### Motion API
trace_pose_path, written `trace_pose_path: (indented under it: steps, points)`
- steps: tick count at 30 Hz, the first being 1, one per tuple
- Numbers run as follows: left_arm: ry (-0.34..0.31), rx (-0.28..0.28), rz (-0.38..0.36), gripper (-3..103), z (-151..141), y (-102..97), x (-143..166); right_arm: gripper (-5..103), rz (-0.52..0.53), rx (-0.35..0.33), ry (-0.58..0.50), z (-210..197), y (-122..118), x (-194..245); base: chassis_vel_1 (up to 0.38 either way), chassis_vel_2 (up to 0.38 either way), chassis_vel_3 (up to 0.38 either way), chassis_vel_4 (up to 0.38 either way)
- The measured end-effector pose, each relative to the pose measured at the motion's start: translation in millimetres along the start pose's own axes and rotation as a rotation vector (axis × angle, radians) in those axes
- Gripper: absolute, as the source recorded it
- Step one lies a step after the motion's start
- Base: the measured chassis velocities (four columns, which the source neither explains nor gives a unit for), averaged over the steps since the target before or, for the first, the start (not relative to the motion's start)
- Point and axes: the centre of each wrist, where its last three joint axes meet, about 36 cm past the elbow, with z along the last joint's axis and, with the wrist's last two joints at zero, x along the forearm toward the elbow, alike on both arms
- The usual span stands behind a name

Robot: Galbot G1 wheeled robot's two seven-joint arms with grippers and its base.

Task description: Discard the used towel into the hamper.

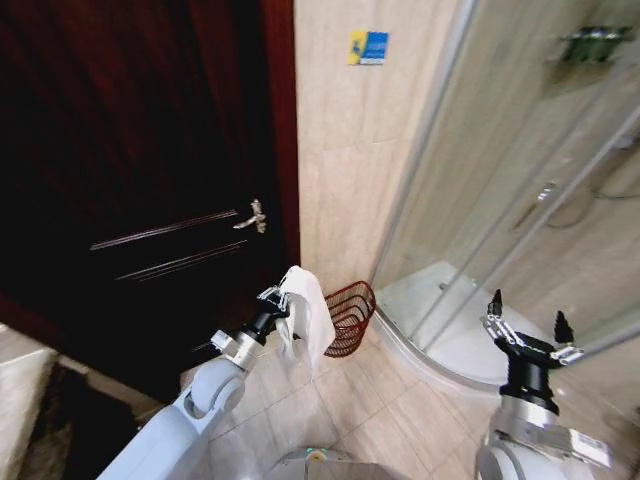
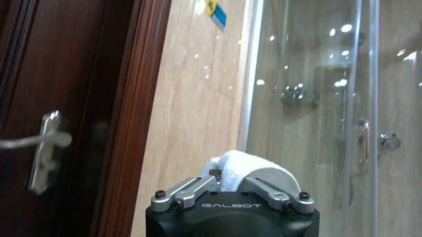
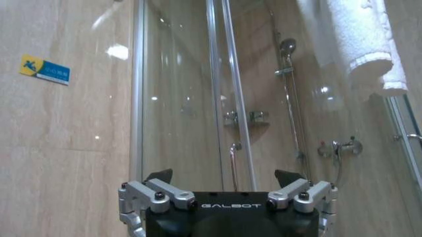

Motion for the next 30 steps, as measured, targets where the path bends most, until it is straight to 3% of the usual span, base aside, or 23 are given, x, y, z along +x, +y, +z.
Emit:
trace_pose_path:
  steps: [7,12,22,30]
  points:
    - [0.063,0.034,-0.019,1,52.0,0.5,-6.4,100,-0.001,0.006,-0.002,1.6,-2.3,1.9,0.0,0.0,0.0,0.0]
    - [0.074,0.046,0.0,1,67.9,-2.0,-16.2,100,-0.003,0.02,-0.006,2.3,-6.6,1.5,0.0,0.0,0.0,0.0]
    - [0.092,0.059,0.019,1,105.4,6.6,-75.1,100,-0.017,0.032,0.0,11.3,-6.9,1.7,0.0,0.0,0.0,0.0]
    - [0.122,0.08,0.053,1,148.8,-8.5,-97.8,100,-0.029,0.036,0.001,15.8,-7.0,4.7,0.0,0.0,0.0,0.0]
